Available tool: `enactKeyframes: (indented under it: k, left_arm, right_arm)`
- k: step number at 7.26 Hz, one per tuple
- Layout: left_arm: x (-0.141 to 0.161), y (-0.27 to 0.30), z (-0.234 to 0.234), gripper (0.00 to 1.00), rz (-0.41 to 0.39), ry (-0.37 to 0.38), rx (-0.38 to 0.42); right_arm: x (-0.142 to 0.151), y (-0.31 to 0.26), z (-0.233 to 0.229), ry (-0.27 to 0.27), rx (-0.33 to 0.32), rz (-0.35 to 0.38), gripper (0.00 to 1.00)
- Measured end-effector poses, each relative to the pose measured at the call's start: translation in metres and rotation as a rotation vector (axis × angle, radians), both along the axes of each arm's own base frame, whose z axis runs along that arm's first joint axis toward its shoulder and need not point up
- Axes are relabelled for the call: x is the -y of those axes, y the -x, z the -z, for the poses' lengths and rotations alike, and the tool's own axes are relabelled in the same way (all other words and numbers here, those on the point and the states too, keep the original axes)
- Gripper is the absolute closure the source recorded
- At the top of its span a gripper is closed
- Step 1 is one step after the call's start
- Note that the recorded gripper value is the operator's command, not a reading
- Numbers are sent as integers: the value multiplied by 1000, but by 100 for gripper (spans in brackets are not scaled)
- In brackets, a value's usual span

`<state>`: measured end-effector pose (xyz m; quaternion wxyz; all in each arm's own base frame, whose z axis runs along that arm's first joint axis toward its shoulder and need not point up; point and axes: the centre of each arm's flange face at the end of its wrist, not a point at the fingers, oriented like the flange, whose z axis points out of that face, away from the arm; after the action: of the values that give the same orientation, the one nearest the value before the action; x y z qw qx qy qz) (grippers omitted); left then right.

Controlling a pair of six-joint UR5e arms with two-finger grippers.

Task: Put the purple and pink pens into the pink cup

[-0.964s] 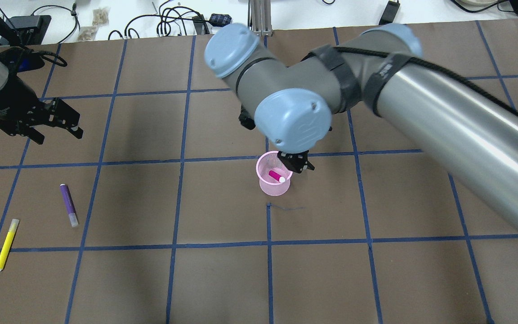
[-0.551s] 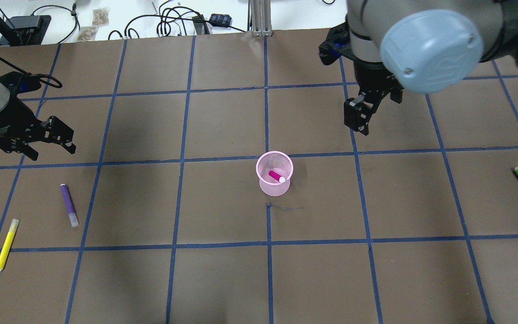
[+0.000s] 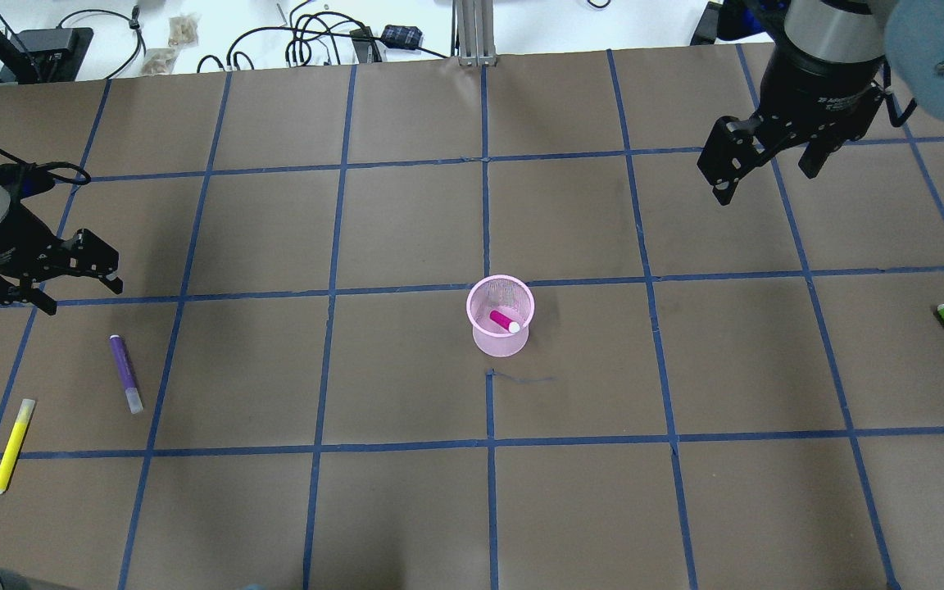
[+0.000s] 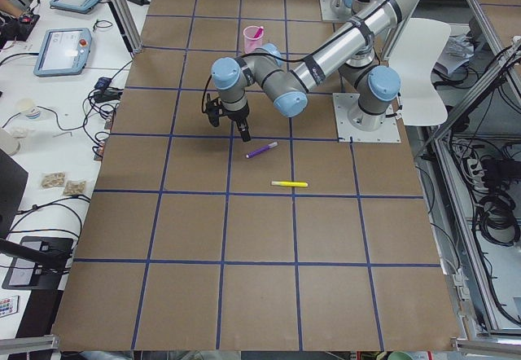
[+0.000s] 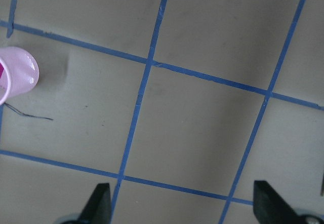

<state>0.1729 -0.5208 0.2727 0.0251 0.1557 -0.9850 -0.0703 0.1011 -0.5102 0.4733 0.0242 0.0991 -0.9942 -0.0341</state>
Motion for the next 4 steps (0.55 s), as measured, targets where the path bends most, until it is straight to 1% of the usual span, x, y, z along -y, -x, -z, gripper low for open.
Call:
enactKeyframes:
  k: [1,2,3,4]
  left_arm:
    - [-3,-2,15,0,-33,3,7]
    - [-7,-1,28,0,-52,2,10]
    - [-11,-2,35,0,-77,-2,12]
    - [-13,-5,39,0,-111,-7,13]
  right_arm:
    - [-6,-4,3,2,25,89,0]
    - [-16,-12,6,11,50,150,0]
    - [-26,-22,9,33,60,179,0]
    - [-34,-39,12,50,61,182,0]
